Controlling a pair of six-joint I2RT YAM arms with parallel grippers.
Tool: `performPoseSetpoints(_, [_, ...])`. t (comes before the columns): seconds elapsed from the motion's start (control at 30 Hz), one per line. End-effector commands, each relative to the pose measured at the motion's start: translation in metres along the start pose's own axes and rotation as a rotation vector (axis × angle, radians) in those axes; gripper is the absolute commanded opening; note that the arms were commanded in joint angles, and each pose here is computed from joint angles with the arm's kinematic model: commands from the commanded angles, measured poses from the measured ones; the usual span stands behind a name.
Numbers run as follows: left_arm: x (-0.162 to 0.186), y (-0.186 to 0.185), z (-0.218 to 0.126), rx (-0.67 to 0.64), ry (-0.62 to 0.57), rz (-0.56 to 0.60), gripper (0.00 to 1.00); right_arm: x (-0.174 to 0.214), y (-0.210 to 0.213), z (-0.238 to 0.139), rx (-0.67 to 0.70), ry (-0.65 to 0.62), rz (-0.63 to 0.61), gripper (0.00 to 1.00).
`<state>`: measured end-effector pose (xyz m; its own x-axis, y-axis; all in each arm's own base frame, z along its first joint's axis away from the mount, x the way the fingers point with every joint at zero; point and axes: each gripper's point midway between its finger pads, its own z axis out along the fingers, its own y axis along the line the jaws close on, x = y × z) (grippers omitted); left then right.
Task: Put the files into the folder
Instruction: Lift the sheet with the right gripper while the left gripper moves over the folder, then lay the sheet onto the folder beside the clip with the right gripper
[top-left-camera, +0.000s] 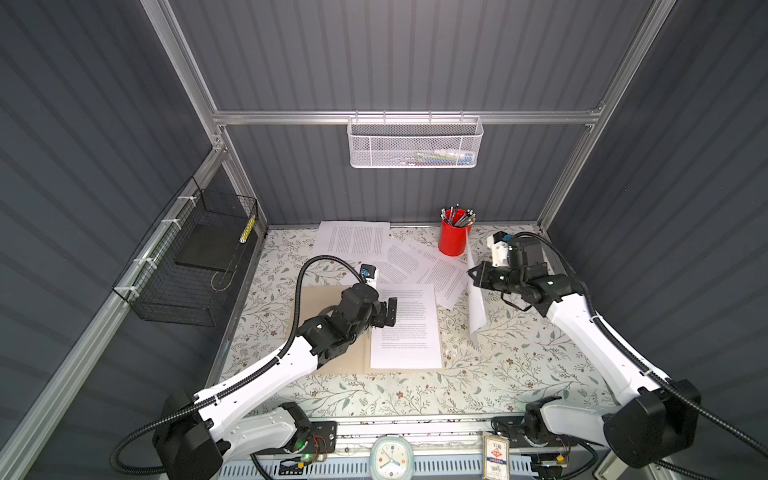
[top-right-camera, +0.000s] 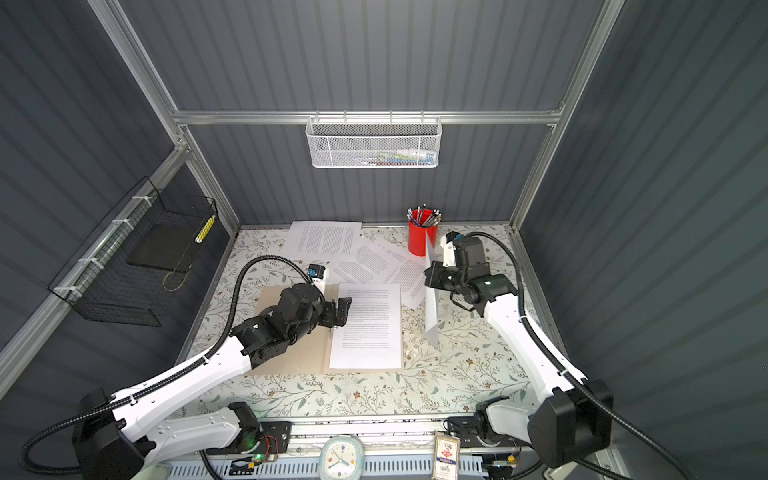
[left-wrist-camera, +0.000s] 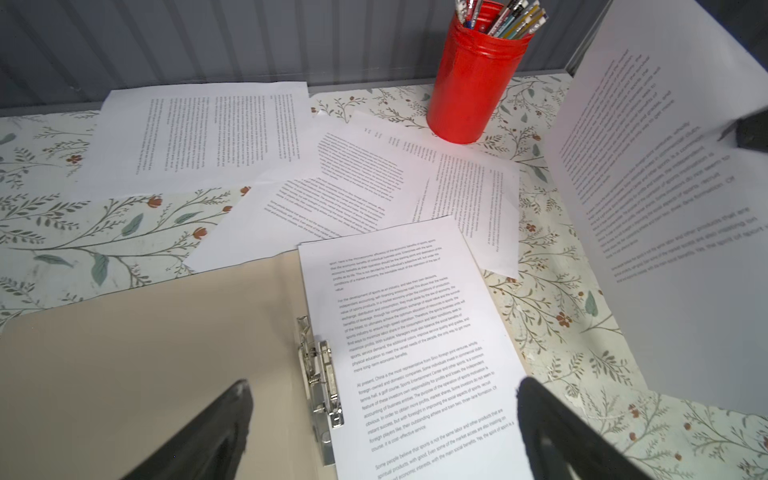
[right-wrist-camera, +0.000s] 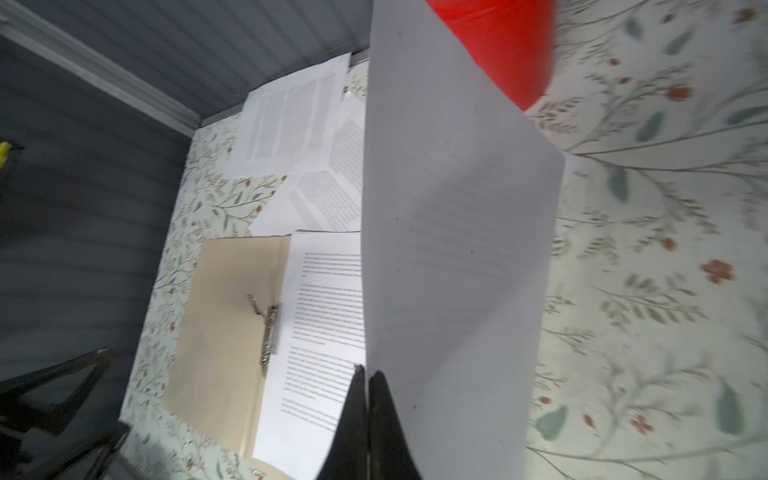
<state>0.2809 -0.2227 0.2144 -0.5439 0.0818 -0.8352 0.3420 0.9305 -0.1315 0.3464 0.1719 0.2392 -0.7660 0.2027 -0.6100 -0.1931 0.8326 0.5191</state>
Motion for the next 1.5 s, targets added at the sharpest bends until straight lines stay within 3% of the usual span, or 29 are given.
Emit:
performPoseSetpoints(0.0, [0.007,0.011,0.005,-0.061,0.030,-0.014,1.00,-0.013,0.075,-0.004,-0.246,-0.007,-0.018,0.00])
performPoseSetpoints(0.1, [0.009,0.012,0.008,-0.069,0.050,-0.006,1.00,-0.017,0.091,-0.013,-0.307,-0.026,-0.020,0.00])
performPoseSetpoints(0.3, [0.019,0.010,0.003,-0.021,0.061,0.005,1.00,-0.009,0.035,-0.006,-0.225,-0.038,0.119,0.00])
performPoseSetpoints(0.43, [0.027,0.018,-0.001,-0.050,0.080,0.007,1.00,0.022,-0.004,0.025,-0.153,0.003,0.208,0.00])
performPoseSetpoints(0.6, [0.031,0.017,-0.003,-0.038,0.113,0.008,1.00,0.071,-0.026,0.077,-0.088,0.076,0.234,0.00])
performPoseSetpoints(0.77, [0.045,-0.014,-0.007,0.137,0.215,0.033,1.00,0.103,-0.041,0.109,-0.035,0.113,0.254,0.00])
performPoseSetpoints(0.87, [0.055,-0.017,-0.013,0.158,0.282,0.036,1.00,0.115,-0.039,0.114,-0.028,0.121,0.249,0.00])
performPoseSetpoints(0.97, [0.064,-0.001,-0.017,0.083,0.312,0.047,1.00,0.124,-0.036,0.117,-0.019,0.127,0.237,0.00])
performPoseSetpoints(1.47, [0.064,0.004,-0.009,0.027,0.340,0.045,1.00,0.140,-0.029,0.139,-0.023,0.113,0.332,0.00])
